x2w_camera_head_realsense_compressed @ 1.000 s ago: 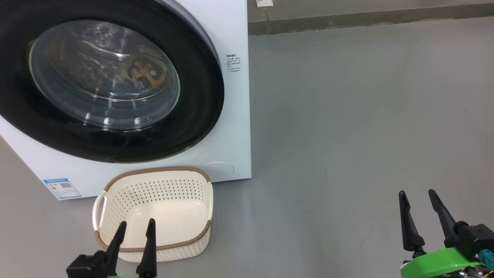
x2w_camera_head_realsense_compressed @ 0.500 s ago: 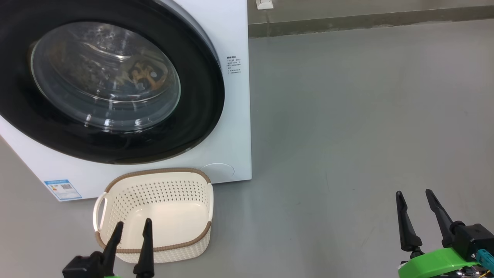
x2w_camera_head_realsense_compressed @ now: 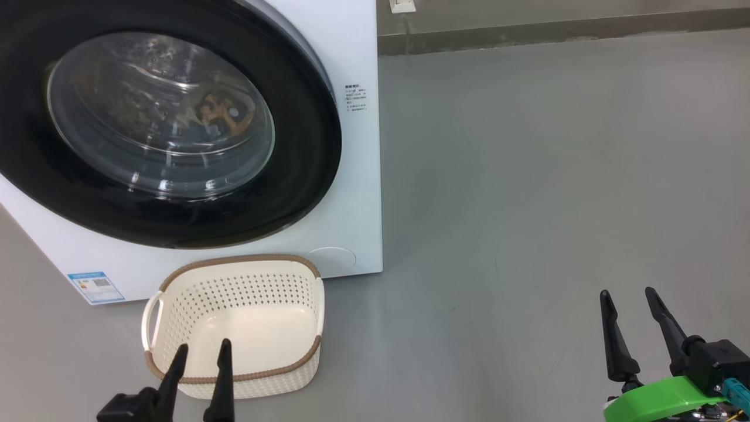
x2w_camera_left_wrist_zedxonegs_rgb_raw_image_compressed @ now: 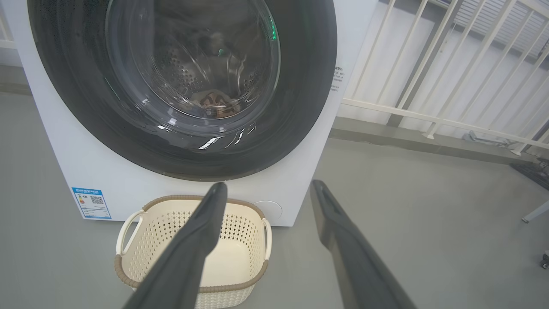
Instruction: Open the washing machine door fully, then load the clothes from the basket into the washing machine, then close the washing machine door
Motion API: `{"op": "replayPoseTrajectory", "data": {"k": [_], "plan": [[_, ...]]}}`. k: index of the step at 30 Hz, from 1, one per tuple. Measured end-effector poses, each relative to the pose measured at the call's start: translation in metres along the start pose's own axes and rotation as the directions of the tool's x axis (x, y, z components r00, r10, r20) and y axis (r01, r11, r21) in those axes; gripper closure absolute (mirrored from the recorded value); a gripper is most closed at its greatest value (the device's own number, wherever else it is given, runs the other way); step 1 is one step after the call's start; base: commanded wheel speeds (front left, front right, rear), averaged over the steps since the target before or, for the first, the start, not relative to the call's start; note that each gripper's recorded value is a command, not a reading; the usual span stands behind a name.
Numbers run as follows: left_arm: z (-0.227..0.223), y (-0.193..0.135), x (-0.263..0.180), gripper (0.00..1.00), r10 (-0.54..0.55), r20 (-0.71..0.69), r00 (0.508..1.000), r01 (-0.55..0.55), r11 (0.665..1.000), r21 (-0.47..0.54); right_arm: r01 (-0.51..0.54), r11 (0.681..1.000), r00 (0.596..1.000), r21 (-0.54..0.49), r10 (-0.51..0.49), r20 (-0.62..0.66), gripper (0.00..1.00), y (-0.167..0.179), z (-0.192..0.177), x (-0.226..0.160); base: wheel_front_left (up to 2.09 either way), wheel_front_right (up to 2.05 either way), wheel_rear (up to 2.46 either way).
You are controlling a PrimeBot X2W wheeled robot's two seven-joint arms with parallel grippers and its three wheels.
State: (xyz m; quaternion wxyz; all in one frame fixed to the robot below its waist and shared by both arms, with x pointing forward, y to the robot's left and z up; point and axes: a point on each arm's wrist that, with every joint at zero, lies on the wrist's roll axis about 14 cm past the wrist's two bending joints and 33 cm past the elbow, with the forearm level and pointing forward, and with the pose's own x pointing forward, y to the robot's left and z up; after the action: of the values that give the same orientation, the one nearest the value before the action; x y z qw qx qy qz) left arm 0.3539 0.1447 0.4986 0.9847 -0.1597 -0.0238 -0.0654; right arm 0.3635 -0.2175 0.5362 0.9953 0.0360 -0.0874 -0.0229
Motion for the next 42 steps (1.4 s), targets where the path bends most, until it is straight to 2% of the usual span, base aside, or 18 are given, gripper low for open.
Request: {"op": "replayPoseTrajectory", "data": {"k": [8, 28, 29, 35, 42], "plan": [[0.0, -0.007, -0.001, 0.0, -0.016, 0.004, 1.0, 0.016, 0.997, -0.076, -0.008, 1.0, 1.0, 0.001, 0.008, 0.005, 0.0, 0.003, 0.002, 0.0, 0.0, 0.0, 0.0], [0.007, 0.005, -0.003, 0.0, 0.006, 0.019, 1.0, -0.005, 0.998, -0.055, -0.035, 0.999, 0.999, 0.005, 0.035, -0.003, 0.0, 0.012, -0.001, 0.002, 0.0, 0.0, 0.0], [0.004, 0.006, -0.004, 1.0, 0.01, 0.011, 1.0, -0.009, 0.998, -0.057, -0.034, 0.999, 0.999, 0.007, 0.034, -0.012, 1.0, 0.012, -0.004, 0.001, 0.0, 0.0, 0.0], [-0.027, 0.007, -0.019, 1.0, 0.038, -0.084, 0.996, -0.046, 0.994, -0.096, -0.014, 0.999, 0.992, 0.031, 0.018, -0.122, 1.0, 0.01, -0.037, -0.014, 0.0, 0.0, 0.0], [-0.028, 0.01, -0.019, 1.0, 0.054, -0.092, 0.994, -0.067, 0.987, -0.147, 0.014, 0.995, 0.991, 0.098, -0.001, -0.134, 1.0, 0.007, -0.039, -0.014, 0.0, 0.0, 0.0]]}}
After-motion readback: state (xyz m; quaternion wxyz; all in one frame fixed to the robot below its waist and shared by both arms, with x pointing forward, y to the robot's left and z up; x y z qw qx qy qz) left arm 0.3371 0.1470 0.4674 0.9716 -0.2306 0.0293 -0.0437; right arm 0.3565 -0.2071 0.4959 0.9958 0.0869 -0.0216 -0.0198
